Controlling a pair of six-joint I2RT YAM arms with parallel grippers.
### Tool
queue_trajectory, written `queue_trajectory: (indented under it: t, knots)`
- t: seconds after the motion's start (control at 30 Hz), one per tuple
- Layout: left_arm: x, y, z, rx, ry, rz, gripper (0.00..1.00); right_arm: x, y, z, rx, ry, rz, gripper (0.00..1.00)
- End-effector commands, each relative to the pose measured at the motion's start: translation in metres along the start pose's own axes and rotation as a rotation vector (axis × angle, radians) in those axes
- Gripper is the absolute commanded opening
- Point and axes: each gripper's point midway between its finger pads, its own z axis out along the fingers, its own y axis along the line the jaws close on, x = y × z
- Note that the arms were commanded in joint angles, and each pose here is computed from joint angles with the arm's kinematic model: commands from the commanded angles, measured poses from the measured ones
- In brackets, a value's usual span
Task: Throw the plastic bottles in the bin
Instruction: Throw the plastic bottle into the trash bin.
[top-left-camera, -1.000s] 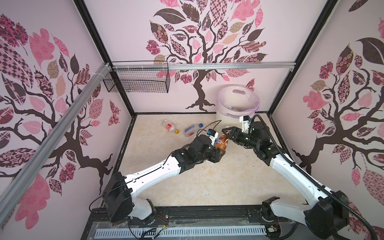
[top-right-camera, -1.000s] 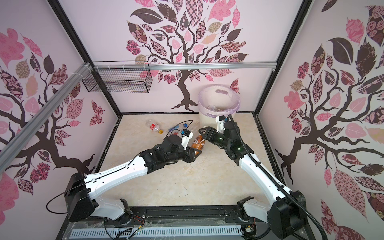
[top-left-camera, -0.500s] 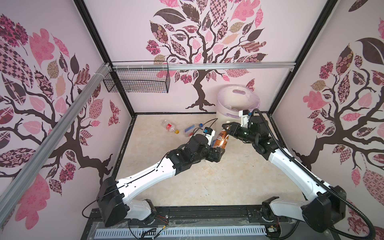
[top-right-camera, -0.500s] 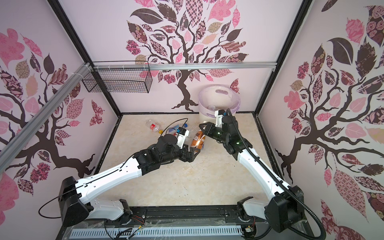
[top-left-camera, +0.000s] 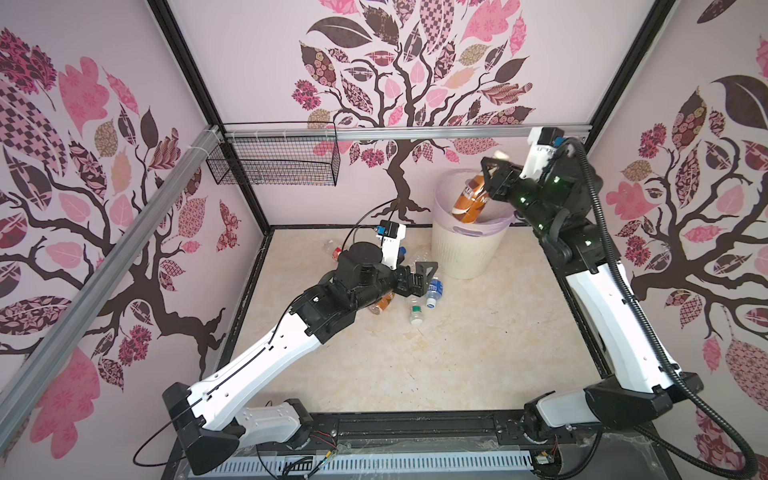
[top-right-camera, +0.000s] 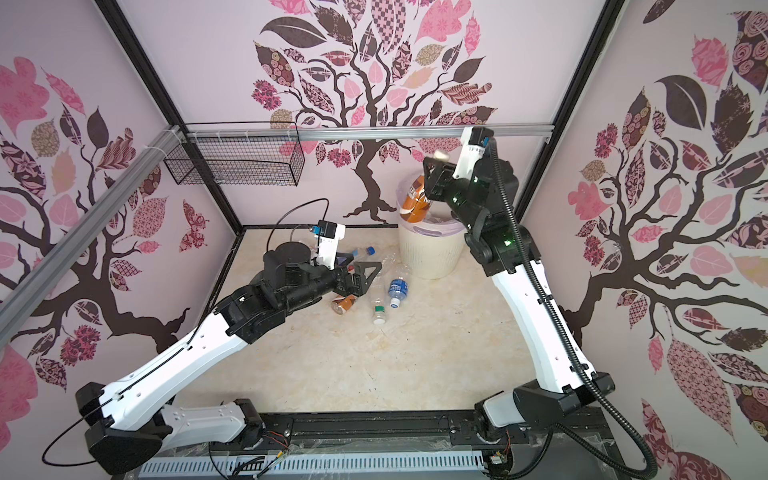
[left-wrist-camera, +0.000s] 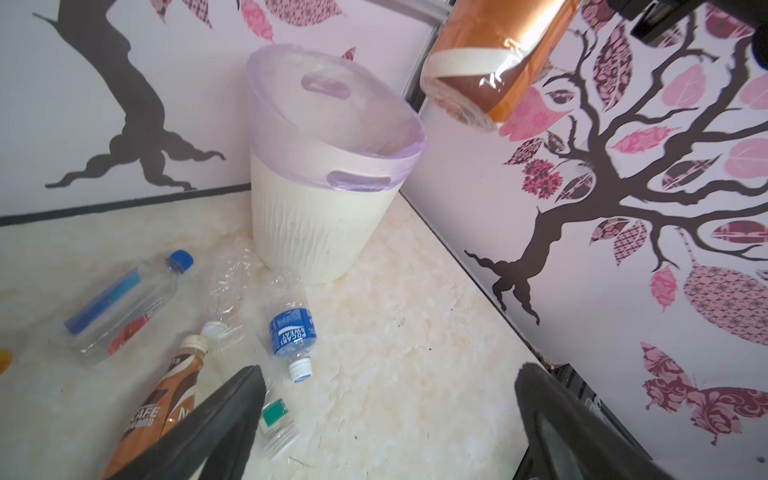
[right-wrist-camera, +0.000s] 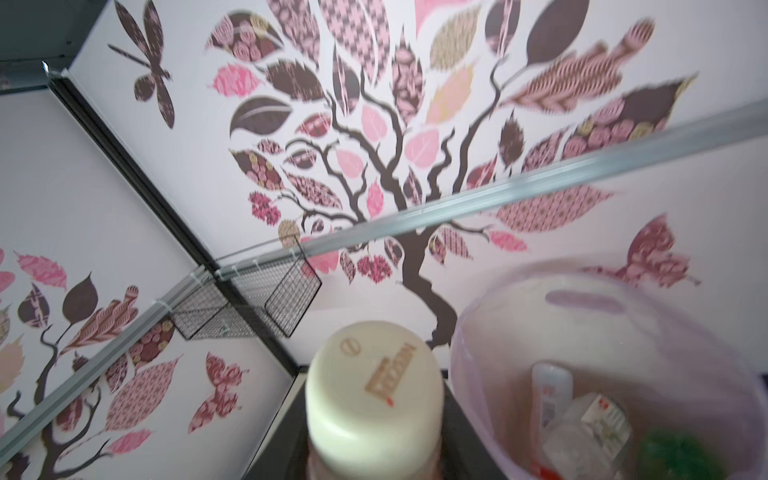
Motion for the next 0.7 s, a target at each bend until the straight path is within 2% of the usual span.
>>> queue_trajectory:
  t: [0.0,0.03,0.13,0.23,0.37,0.47,0.5,0.53,0.57,0.6,0.67]
  knots:
    - [-0.016,-0.005,-0.010,0.010,-0.029,0.039,0.98,-0.061,0.005,-0.014,0.064,-0.160,-0.138,0.31]
    - [-0.017,-0.005,-0.011,0.007,-0.034,0.044,0.98,-0.081,0.012,-0.021,0.053,-0.211,-0.154,0.31]
    - [-0.018,-0.002,-0.013,-0.006,-0.044,0.061,0.98,-0.110,0.022,-0.030,0.042,-0.301,-0.183,0.32]
    - [-0.017,0.002,-0.013,-0.025,-0.041,0.077,0.98,-0.115,0.019,-0.022,0.068,-0.332,-0.210,0.34]
    - [-0.014,0.006,-0.012,-0.042,-0.035,0.092,0.98,-0.073,-0.009,0.028,0.176,-0.245,-0.257,0.34]
    - [-0.008,0.009,-0.010,-0.047,-0.018,0.099,0.98,0.002,-0.050,0.088,0.275,-0.101,-0.308,0.34]
    - [-0.006,0.011,-0.009,-0.052,-0.010,0.099,0.98,0.031,-0.067,0.108,0.311,-0.034,-0.320,0.39]
    - [-0.003,0.012,-0.009,-0.055,0.000,0.100,0.98,0.056,-0.082,0.125,0.340,0.029,-0.327,0.58]
    - [-0.002,0.013,-0.010,-0.057,0.004,0.100,0.98,0.071,-0.093,0.135,0.369,0.076,-0.335,0.71]
    - [0.001,0.014,-0.010,-0.058,0.011,0.097,0.98,0.079,-0.100,0.141,0.403,0.108,-0.346,0.80]
    - [0.006,0.016,-0.014,-0.064,0.019,0.097,0.98,0.070,-0.096,0.139,0.408,0.100,-0.326,0.94]
